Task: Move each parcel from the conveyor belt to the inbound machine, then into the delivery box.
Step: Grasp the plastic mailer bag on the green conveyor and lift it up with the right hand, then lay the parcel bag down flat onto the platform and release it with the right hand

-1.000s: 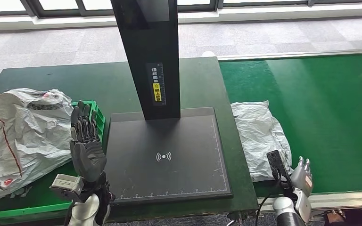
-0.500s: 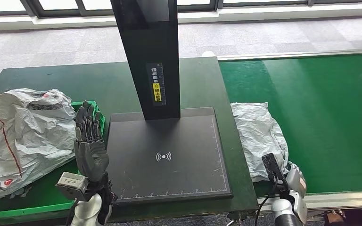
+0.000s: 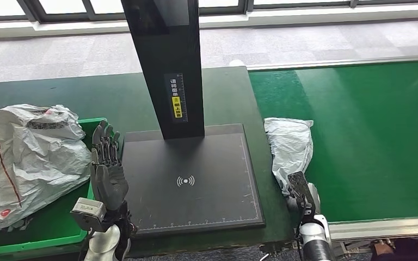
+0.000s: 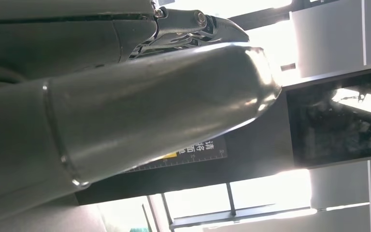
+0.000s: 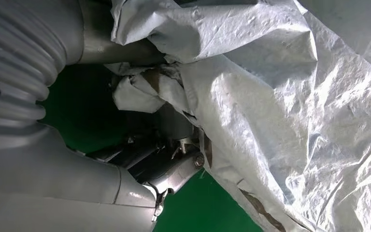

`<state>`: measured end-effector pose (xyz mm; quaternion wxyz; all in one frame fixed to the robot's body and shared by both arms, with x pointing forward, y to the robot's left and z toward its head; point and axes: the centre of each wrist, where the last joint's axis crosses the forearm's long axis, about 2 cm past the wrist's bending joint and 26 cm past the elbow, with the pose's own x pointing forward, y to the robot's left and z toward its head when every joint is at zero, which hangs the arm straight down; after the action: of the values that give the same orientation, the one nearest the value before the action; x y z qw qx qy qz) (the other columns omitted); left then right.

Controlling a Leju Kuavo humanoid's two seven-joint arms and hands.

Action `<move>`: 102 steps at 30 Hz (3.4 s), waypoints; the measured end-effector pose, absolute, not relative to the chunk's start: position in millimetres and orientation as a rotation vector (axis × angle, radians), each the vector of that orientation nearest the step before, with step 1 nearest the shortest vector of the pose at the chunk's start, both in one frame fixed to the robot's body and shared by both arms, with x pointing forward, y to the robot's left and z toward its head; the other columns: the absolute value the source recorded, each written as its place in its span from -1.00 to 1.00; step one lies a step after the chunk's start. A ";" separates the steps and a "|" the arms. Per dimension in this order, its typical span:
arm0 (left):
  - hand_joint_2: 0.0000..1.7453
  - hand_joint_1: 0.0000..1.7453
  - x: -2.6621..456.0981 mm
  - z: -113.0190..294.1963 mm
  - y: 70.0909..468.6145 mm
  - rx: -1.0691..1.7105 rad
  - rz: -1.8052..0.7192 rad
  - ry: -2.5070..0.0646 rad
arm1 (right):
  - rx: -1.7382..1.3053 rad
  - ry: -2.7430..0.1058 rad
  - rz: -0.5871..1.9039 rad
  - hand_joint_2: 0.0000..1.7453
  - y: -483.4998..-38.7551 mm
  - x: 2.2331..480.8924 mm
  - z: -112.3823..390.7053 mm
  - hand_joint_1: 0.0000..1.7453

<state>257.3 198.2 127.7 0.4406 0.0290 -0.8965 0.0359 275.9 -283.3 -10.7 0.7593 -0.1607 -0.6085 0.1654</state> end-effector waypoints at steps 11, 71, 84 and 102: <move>-1.00 -1.00 257.2 127.0 198.4 0.086 0.096 -2.223 | -0.247 -1.429 0.260 1.00 -258.9 266.1 -15.5 1.00; -1.00 -1.00 273.9 121.0 201.5 0.033 0.101 -2.201 | 0.319 -2.249 0.038 1.00 -154.4 248.0 131.6 1.00; -1.00 -1.00 285.4 123.5 196.4 0.028 0.149 -2.192 | 0.732 -2.120 0.217 1.00 -94.3 267.5 127.2 1.00; -1.00 -1.00 265.7 125.7 197.1 0.046 0.079 -2.222 | 0.237 -2.313 0.089 1.00 -127.5 247.0 142.7 -1.00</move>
<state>265.7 197.1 125.7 0.4428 0.0184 -0.8959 0.0318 247.0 -127.5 142.7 0.3963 0.0934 -0.9127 0.0351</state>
